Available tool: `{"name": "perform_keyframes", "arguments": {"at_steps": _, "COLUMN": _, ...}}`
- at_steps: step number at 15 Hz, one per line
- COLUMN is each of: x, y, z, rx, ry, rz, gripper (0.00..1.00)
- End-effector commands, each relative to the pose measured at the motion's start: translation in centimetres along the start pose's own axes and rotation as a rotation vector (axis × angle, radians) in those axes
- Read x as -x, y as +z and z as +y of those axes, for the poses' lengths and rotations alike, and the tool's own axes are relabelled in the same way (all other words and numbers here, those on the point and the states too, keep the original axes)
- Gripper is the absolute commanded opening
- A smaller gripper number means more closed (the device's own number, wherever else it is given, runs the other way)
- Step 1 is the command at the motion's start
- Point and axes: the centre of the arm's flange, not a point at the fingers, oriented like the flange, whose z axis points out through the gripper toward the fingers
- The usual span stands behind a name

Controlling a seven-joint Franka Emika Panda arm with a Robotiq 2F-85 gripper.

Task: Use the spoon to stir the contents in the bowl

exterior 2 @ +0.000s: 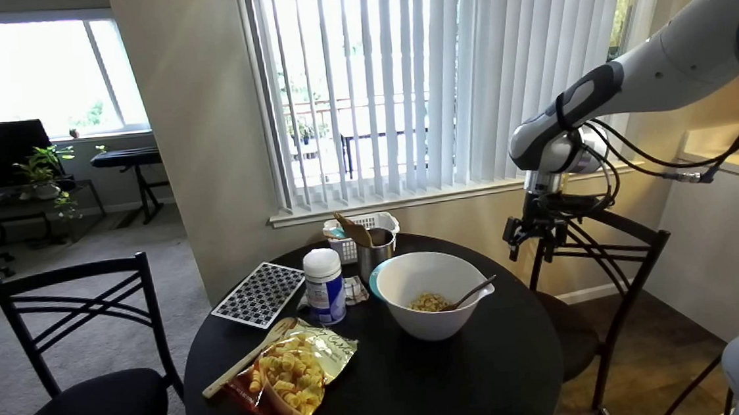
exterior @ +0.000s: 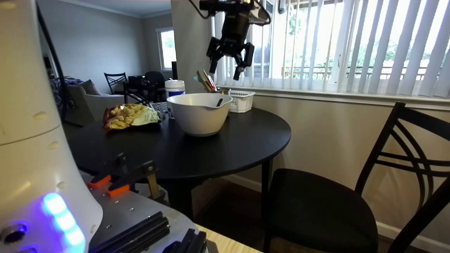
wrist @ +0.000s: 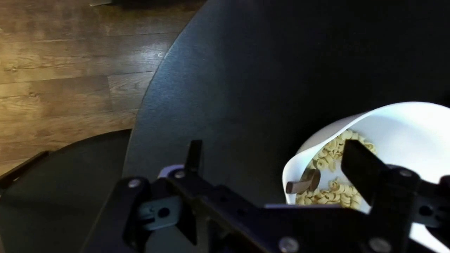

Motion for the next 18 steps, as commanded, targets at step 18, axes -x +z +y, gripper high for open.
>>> {"name": "perform_keyframes", "arguments": {"at_steps": 18, "x": -2.7, "y": 9.8, "z": -0.7, "rx": -0.246, "ry": 0.057, "rz": 0.378, "gripper": 1.00}}
